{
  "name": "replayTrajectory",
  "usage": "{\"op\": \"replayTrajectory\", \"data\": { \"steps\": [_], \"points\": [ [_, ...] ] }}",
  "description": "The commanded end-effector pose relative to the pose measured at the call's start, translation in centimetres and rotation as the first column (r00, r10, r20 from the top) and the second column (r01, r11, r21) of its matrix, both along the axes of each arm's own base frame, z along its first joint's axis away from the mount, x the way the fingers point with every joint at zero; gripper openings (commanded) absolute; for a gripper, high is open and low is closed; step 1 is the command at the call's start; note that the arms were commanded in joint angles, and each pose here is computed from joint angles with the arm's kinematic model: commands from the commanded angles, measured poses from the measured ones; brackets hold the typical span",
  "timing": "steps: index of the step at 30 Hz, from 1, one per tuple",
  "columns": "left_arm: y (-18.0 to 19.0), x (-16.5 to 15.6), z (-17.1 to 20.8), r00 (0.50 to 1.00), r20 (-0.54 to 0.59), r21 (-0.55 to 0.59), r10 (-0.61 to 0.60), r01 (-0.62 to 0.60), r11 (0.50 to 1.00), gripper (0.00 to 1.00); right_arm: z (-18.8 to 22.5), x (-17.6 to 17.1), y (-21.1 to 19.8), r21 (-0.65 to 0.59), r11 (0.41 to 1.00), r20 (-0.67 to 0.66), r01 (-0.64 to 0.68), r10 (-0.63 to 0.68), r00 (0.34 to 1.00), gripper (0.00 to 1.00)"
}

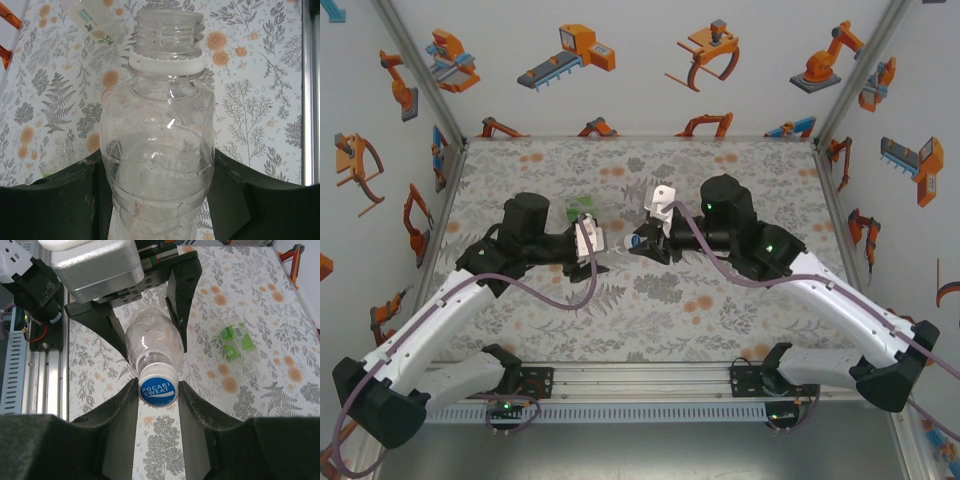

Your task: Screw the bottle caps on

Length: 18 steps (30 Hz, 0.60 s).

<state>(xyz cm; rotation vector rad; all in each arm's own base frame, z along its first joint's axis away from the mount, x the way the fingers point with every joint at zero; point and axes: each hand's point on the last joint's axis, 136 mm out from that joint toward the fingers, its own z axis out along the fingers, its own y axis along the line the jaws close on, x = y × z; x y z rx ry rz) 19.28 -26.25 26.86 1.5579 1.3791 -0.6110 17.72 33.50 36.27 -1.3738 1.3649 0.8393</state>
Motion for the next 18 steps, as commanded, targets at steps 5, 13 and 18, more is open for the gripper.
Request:
{"op": "replayTrajectory", "data": {
  "steps": [5,13,18],
  "points": [
    [-0.27,-0.92,1.41,0.998,0.033,-0.021,-0.053,0.054,0.998,0.00,0.37,-1.05,0.58,-0.013,0.997,0.016,-0.070,0.071,0.997,0.15],
    [-0.36,-1.34,1.41,0.997,0.031,-0.023,-0.070,0.071,0.997,0.00,0.43,-0.59,0.67,-0.013,0.999,0.031,-0.046,0.046,0.998,0.14],
    [-0.47,-1.54,1.32,0.996,0.024,-0.017,-0.082,0.082,0.996,0.00,0.71,-0.76,0.92,-0.007,0.998,0.035,-0.057,0.057,0.998,0.14]
  ]
}}
